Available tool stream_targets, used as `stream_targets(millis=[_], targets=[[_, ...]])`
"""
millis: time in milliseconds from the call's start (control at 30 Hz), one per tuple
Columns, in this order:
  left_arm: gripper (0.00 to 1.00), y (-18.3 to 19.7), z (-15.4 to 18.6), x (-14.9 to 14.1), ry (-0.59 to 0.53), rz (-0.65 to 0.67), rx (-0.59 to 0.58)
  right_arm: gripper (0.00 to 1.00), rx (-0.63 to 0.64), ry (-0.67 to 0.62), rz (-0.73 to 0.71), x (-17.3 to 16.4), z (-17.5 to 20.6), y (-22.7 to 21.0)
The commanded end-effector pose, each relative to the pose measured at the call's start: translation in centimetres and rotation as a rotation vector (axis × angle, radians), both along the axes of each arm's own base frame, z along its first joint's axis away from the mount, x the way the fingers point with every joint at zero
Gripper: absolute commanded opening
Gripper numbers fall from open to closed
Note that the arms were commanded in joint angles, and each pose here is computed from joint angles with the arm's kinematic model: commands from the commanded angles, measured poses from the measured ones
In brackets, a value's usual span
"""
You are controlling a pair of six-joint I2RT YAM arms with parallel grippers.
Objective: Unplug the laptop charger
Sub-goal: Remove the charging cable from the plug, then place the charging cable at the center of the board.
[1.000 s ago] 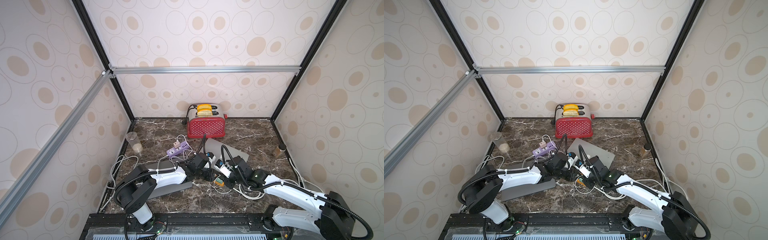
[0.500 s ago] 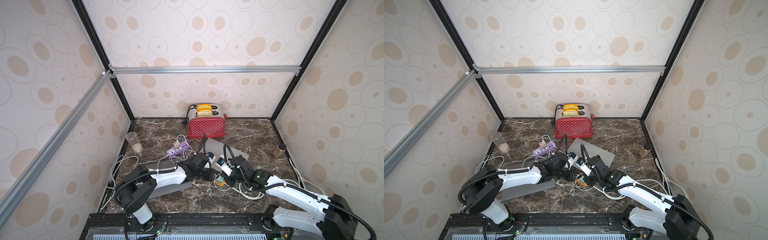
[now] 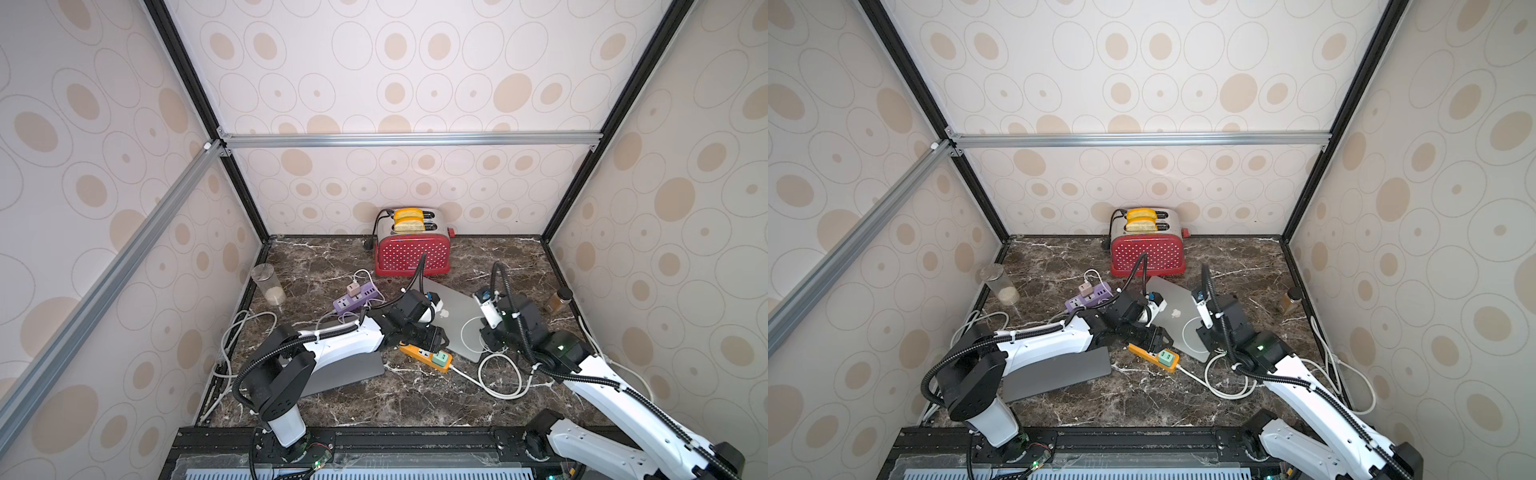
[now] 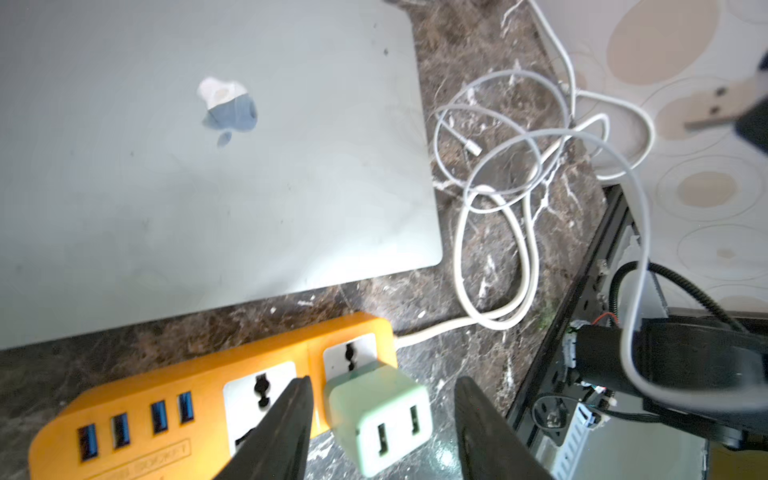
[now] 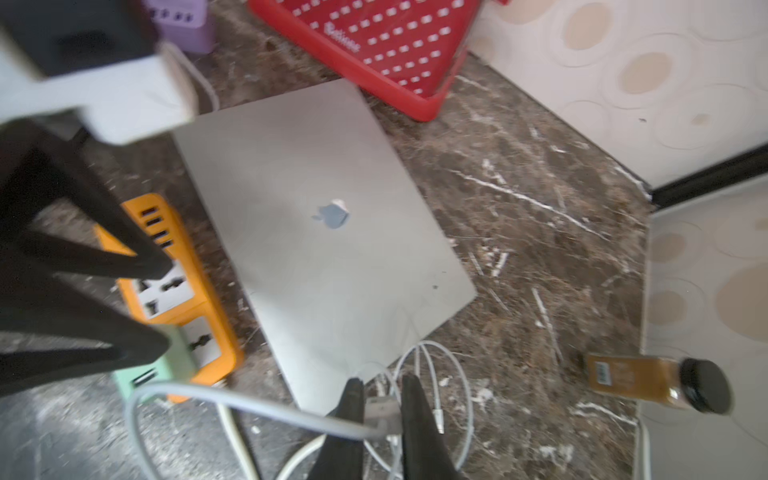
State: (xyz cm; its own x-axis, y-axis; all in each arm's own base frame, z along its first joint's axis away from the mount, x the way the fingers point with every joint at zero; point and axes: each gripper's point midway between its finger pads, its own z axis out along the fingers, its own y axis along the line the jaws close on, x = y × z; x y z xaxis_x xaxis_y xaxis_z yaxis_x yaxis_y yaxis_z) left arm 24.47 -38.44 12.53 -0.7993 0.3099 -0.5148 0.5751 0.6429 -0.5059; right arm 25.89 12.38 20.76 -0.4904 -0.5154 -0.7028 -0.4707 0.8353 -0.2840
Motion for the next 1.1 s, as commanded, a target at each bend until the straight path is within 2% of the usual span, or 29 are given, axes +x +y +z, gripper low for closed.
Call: stream_targets(millis=[0,200,300,400,533,633,833,1067], targets=[[0.57,0.3,2.0,0.0,-0.049,-0.025,0.048,0.14,-0.011,0.052,-0.071,1.0,0.8,-3.1],[0.61,3.5,4.5,2.2,-0.197,0.058,0.150,0.14,-0.070,0.094,-0.234,5.9,2.9,-8.9],[0.62,5.1,4.2,3.0,-0.214,0.102,0.172,0.16,-0.112,0.093,-0.285,8.7,4.0,-10.9],[0.62,6.3,3.2,3.6,-0.195,0.133,0.179,0.16,-0.086,0.101,-0.288,11.9,3.3,-11.5],[0.62,7.1,1.9,4.0,-0.173,0.153,0.203,0.16,-0.098,0.169,-0.304,15.3,-0.1,-12.0],[0.62,7.5,1.6,4.2,-0.162,0.162,0.206,0.15,-0.117,0.247,-0.323,16.7,-3.7,-12.7],[0.62,7.9,1.4,4.4,-0.154,0.164,0.203,0.15,-0.159,0.387,-0.360,16.9,-10.0,-13.6],[0.62,7.9,0.8,4.4,-0.144,0.157,0.214,0.18,-0.183,0.493,-0.380,16.7,-14.3,-14.3]])
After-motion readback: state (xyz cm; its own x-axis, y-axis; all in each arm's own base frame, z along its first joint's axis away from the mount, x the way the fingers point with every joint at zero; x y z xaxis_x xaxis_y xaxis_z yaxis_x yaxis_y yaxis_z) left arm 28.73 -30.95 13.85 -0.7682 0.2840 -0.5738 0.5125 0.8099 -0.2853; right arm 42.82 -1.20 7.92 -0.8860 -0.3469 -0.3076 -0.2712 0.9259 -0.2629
